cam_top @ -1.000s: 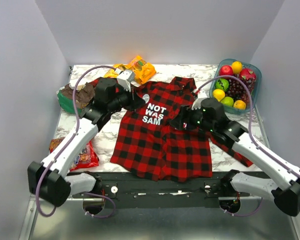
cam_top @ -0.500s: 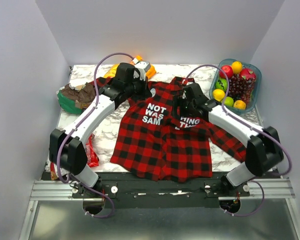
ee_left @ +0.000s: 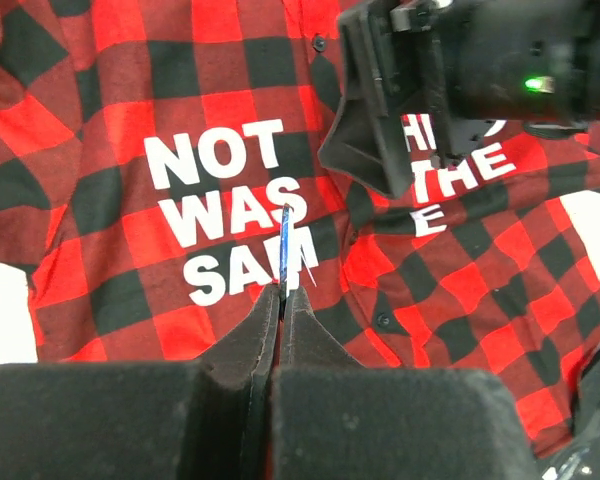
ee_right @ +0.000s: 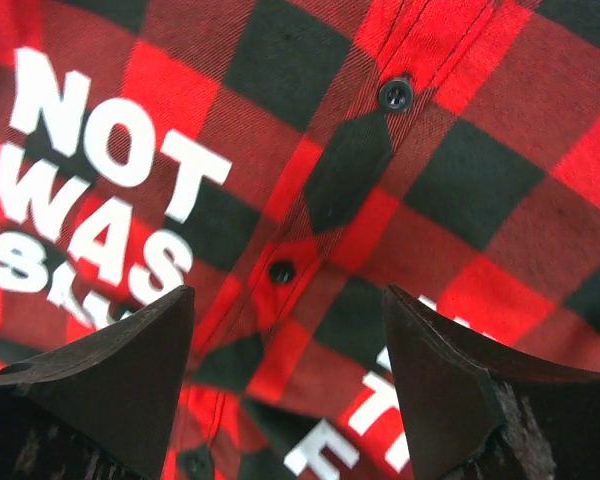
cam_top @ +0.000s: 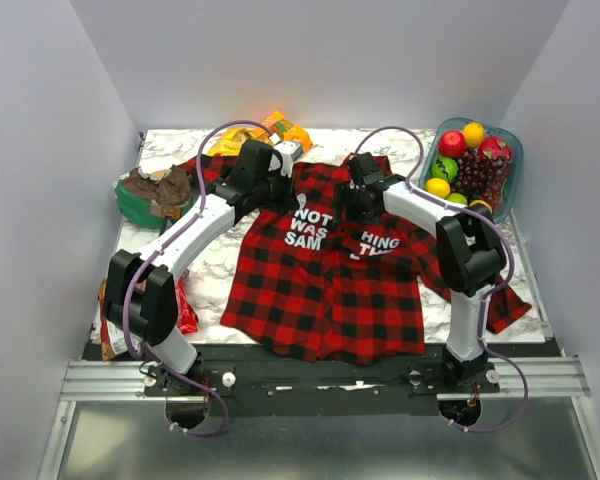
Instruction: Pin the brooch onto the clothing
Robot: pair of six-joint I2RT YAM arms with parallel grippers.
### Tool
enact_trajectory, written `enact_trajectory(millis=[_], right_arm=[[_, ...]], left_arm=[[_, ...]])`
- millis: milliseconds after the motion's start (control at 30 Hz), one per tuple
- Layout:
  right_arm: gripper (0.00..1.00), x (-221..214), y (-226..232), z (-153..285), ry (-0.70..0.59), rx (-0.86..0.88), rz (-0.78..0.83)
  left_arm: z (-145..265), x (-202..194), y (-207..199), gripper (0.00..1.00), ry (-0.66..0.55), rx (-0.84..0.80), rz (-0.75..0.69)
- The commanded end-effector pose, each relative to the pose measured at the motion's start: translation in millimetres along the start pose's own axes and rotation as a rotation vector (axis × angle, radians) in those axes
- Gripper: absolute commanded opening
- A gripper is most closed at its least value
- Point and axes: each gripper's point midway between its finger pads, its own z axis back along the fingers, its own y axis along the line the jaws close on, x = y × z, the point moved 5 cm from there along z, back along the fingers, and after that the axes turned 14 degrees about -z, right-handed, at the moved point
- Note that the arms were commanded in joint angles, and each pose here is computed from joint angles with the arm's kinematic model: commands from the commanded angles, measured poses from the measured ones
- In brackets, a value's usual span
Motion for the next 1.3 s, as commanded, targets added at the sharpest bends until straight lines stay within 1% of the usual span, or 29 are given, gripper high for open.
enact_trajectory(millis=[0, 67, 133, 300, 433, 533, 633, 767, 1000, 1100, 1233, 1267], right_arm=[[0.82, -4.0, -4.3, -13.9, 0.081, -0.056, -0.040], [0.82, -8.4, -6.8, -23.2, 0.116, -0.084, -0.054], [0.82, -2.7, -1.9, -27.1, 0.118, -0.087, -0.069], [0.82, -5.6, -2.8, -41.4, 0.179, -0.132, -0.080], [0.82, -1.0, 11.2, -46.3, 0.202, -0.085, -0.087], [0.83, 0.5, 17.4, -52.1, 0.214, -0.078, -0.094], [0.83, 9.4, 33.9, -55.1, 0.214, -0.028, -0.098], [0.83, 13.5, 48.7, -69.4, 0.237, -0.015, -0.100], [0.83, 28.2, 67.5, -73.3, 0.187, 0.069, -0.124], [0.83, 38.0, 77.8, -65.1, 0.156, 0.126, -0.110], [0.83, 56.1, 91.8, -35.3, 0.092, 0.194, -0.058], [0.83, 64.5, 95.3, -18.0, 0.057, 0.209, -0.049]], left_arm=[[11.9, 9.0, 3.8, 0.00, -0.026, 0.048, -0.046], [13.0, 9.9, 2.8, 0.00, -0.023, 0.045, -0.049], [17.0, 13.7, 1.5, 0.00, -0.038, 0.043, -0.055], [26.4, 19.9, -0.5, 0.00, -0.063, 0.044, -0.062], [32.4, 23.8, 2.3, 0.00, -0.083, 0.036, -0.053], [34.9, 24.8, 7.8, 0.00, -0.098, 0.019, -0.021], [38.3, 26.9, 15.4, 0.00, -0.117, 0.007, 0.009], [40.3, 24.5, 25.8, 0.00, -0.117, 0.028, 0.029], [40.9, 22.4, 35.9, 0.00, -0.115, 0.046, 0.041], [43.6, 24.6, 33.4, 0.00, -0.126, 0.035, 0.039], [45.5, 26.3, 32.4, 0.00, -0.139, 0.035, 0.038], [45.3, 26.3, 32.1, 0.00, -0.140, 0.032, 0.037]])
